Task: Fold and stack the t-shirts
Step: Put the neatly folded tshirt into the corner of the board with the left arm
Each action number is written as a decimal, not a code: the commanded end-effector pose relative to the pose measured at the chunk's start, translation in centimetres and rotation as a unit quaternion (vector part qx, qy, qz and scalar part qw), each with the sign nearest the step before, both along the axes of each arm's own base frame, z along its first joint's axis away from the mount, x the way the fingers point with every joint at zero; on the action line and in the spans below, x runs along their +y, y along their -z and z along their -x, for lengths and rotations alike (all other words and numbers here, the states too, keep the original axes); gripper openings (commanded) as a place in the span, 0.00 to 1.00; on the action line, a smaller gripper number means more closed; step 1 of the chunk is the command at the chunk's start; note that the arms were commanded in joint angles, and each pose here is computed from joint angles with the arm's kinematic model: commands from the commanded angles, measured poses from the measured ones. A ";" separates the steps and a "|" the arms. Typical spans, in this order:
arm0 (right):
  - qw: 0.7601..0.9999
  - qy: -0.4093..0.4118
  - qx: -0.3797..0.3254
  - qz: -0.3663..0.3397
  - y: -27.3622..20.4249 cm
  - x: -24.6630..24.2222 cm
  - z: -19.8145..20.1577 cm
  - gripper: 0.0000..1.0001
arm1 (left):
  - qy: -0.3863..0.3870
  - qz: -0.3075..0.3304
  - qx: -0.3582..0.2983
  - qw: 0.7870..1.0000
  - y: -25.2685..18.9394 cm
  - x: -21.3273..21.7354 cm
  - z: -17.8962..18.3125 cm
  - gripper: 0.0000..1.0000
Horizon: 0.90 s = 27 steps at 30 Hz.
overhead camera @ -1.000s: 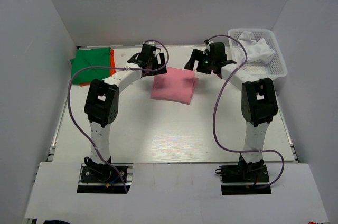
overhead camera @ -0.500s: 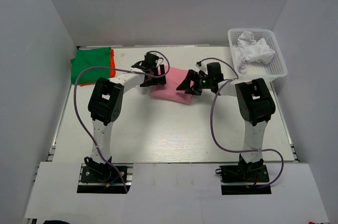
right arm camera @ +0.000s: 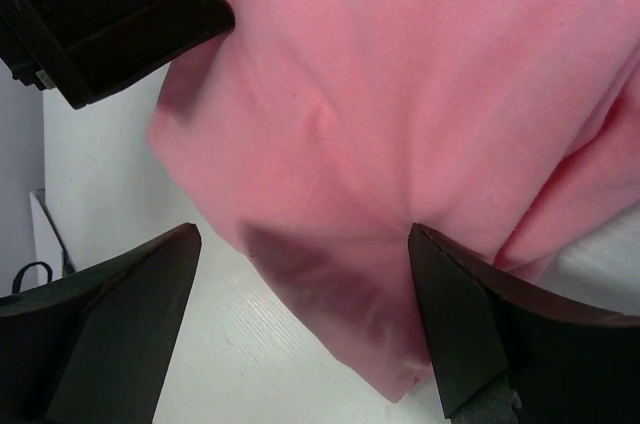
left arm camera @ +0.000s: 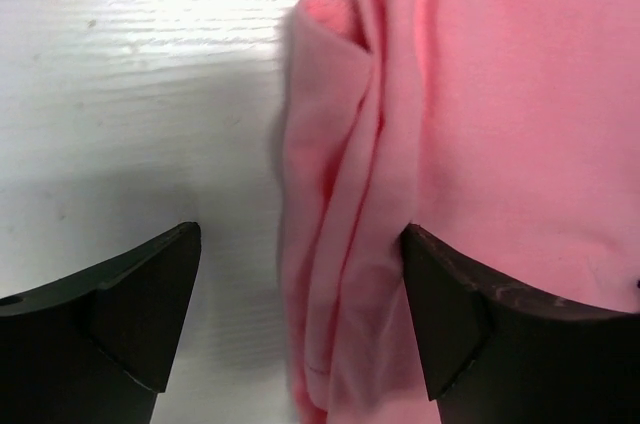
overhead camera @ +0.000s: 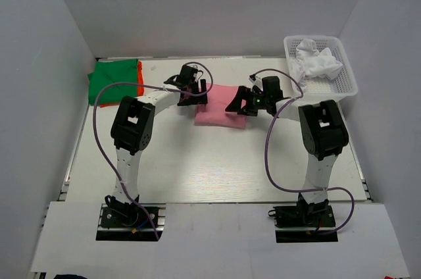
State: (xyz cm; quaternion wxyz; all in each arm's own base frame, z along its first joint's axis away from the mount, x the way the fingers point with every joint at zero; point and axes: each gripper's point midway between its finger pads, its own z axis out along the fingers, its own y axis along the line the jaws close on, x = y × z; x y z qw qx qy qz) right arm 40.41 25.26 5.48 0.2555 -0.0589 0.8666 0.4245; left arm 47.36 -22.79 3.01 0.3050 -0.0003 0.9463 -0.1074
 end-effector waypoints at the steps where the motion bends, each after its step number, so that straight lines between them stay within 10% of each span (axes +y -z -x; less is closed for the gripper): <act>1: 0.998 0.003 -0.060 0.016 -3.2 -0.7 -1.5 0.90 | 0.050 0.031 0.014 0.998 0.8 -2.3 0.5 0.90; 10: 0.992 0.023 -0.119 -0.028 -8.9 -1.4 -2.1 0.90 | 0.072 0.035 0.062 0.995 4.9 -4.5 3.8 0.64; 13: 0.989 0.046 -0.139 -0.032 -10.2 -2.8 -1.2 0.90 | 0.073 0.034 0.069 0.994 5.4 -5.1 3.9 0.39; 15: 0.987 0.060 -0.149 -0.023 -10.5 -3.6 -1.2 0.90 | 0.058 0.016 0.058 0.996 5.2 -4.6 2.8 0.02; 27: 0.961 0.177 -0.195 0.082 -10.5 -10.5 0.9 0.90 | -0.020 -0.227 -0.113 0.967 -6.1 6.7 -3.2 0.00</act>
